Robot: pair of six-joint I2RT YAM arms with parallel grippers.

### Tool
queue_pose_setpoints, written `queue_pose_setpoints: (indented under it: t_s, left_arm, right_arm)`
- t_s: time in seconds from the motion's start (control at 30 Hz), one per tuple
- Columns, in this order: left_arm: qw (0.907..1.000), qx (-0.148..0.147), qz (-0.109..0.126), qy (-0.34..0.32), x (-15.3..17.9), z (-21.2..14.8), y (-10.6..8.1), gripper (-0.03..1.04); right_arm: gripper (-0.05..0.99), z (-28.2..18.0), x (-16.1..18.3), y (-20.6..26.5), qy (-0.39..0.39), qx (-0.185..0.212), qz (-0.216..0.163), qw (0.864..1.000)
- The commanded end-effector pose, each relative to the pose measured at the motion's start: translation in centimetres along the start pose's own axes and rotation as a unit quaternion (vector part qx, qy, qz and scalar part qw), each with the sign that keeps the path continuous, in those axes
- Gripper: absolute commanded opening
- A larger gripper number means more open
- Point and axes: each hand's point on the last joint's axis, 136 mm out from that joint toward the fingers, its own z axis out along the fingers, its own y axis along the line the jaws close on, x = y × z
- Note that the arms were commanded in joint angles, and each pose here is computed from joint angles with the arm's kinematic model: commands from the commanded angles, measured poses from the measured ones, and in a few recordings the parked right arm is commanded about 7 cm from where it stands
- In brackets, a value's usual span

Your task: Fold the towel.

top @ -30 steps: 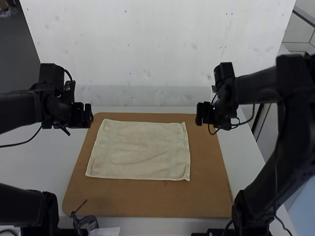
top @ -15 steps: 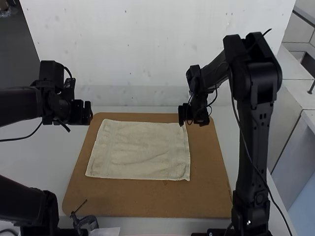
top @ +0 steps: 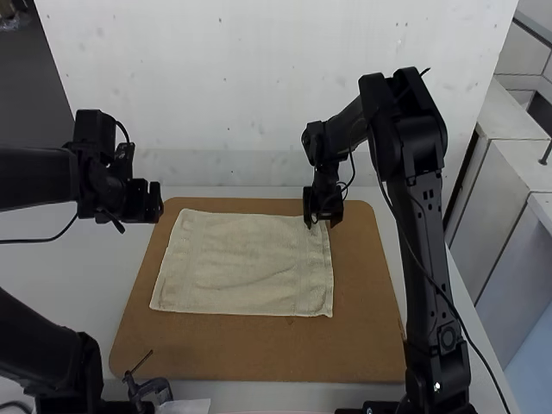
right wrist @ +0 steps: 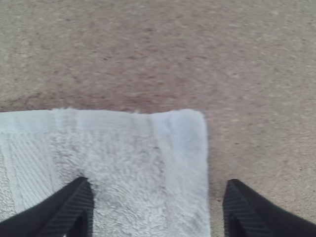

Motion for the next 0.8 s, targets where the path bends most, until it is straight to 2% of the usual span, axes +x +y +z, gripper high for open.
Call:
queue_pose_setpoints:
  t_s: [0.0,0.03,0.1,0.27,0.43,0.77]
  left_arm:
    - [0.9999,0.004,0.006,-0.009,-1.3,0.2,0.1,0.94]
    - [1.0000,0.004,0.007,-0.005,-1.1,0.5,0.1,0.94]
    - [1.0000,0.006,0.007,-0.001,-1.2,1.1,0.0,0.94]
    - [0.9998,0.011,0.012,0.010,-2.3,3.2,-0.3,0.94]
    - [0.9992,0.015,0.018,0.032,-3.3,6.6,-1.8,0.91]
    - [0.9961,-0.029,0.034,0.077,-4.2,13.9,-1.6,0.91]
  right_arm:
    - [0.29,2.3,2.2,-0.5,0.040,0.027,0.007,0.999]
    - [0.17,2.6,2.4,-0.6,0.042,0.029,0.007,0.999]
    - [0.02,2.9,2.5,-0.7,0.045,0.030,0.008,0.999]
    - [0.01,3.7,2.9,-1.4,0.056,0.032,0.014,0.998]
    - [0.01,4.0,2.8,-1.7,0.054,0.032,0.018,0.998]
    - [0.01,3.8,2.8,-2.1,0.056,0.029,0.013,0.998]
